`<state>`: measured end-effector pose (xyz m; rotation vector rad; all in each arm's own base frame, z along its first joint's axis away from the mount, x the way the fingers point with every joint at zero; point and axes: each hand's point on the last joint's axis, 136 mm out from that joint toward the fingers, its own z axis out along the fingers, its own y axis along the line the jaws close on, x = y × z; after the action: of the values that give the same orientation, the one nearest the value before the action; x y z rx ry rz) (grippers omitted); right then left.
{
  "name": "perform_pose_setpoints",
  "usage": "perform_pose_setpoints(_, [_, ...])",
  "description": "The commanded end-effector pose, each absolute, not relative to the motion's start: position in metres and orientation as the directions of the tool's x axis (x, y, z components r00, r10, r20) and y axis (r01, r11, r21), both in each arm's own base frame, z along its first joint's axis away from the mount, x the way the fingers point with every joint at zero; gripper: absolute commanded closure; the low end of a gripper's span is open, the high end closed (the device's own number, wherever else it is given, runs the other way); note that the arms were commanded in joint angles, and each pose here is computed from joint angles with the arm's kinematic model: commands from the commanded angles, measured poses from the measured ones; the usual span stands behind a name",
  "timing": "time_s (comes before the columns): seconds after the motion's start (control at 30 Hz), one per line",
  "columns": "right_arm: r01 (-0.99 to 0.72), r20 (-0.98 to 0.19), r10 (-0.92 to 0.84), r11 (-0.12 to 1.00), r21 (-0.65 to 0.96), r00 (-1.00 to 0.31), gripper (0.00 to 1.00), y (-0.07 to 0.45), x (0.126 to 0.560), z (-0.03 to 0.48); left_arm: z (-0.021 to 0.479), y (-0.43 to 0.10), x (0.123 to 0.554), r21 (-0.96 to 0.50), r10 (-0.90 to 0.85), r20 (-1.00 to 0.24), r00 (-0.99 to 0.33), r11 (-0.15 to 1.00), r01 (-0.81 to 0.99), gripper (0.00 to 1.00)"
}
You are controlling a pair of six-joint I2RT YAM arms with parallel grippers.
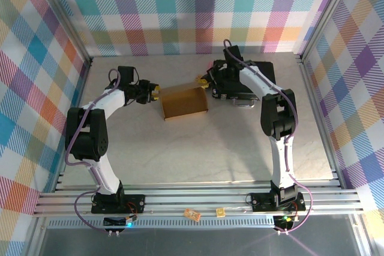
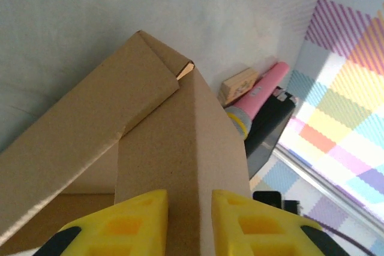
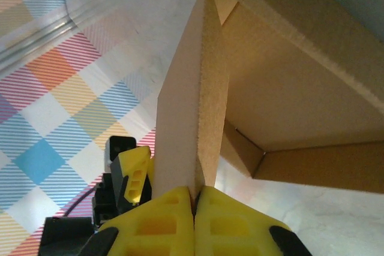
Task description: Fold the paper box
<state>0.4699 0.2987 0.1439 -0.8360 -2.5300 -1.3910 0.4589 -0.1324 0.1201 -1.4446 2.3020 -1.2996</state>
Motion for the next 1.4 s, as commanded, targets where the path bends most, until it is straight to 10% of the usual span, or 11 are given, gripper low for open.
perform_pose_setpoints(0.0, [0.428, 0.335, 0.272, 0.469, 0.773, -0.902, 1.00, 0.317, 0.444, 0.139, 0.102, -0.137, 0.443, -0.698, -0.760, 0.276, -0.588, 0.263, -0.666, 0.75])
perform_pose_setpoints(1.37, [0.163, 0.118, 0.113, 0.735, 0.658, -0.987, 1.00, 0.296, 0.407, 0.088, 0.073, -0.131, 0.350, -0.510, -0.644, 0.100, -0.758, 0.621, -0.595, 0.55])
